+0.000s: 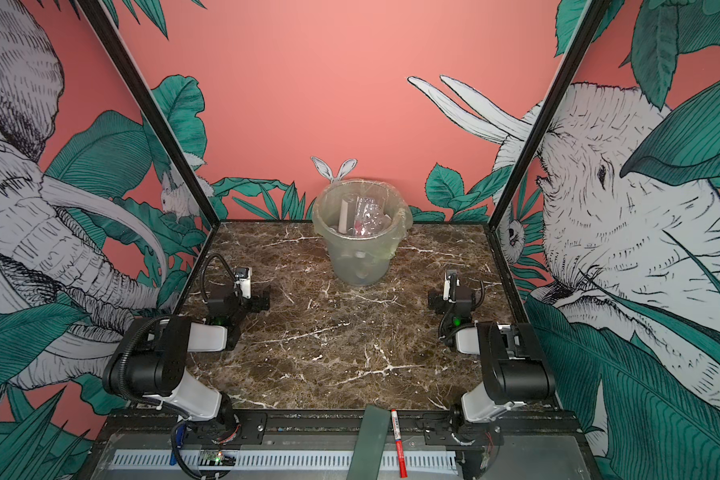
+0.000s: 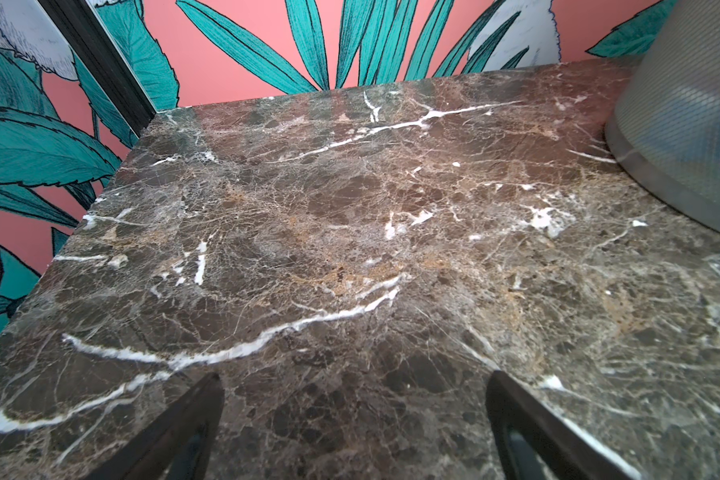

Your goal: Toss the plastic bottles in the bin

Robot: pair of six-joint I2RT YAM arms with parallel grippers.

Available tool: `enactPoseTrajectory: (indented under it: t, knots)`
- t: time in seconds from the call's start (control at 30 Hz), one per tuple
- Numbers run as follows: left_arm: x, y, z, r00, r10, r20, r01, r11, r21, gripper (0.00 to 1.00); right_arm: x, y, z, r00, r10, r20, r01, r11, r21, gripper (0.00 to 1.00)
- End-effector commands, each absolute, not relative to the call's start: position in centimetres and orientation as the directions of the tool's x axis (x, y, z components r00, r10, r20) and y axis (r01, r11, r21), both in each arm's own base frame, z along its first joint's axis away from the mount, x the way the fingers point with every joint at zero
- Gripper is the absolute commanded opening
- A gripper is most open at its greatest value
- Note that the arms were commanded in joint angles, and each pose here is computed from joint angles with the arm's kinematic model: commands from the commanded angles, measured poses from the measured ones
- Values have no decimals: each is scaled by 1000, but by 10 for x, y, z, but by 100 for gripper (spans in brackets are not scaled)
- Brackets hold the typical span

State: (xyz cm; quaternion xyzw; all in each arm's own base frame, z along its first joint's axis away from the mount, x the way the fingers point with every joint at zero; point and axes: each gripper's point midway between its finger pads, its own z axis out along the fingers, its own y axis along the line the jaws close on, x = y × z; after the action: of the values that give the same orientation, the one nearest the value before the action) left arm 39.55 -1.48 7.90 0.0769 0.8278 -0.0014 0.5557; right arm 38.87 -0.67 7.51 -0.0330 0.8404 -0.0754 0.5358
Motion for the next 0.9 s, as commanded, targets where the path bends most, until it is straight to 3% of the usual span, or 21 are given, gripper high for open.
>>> enactPoseTrajectory:
  t: [0.0, 0.87]
  knots:
    - [402, -15, 95, -326, 142, -934, 130, 986, 105, 100, 396, -5, 95, -337, -108, -935, 42, 991, -129, 99]
    - [403, -16, 95, -328, 148, -933, 127, 986, 112, 100, 398, -8, 95, -343, -96, -934, 62, 990, -124, 99]
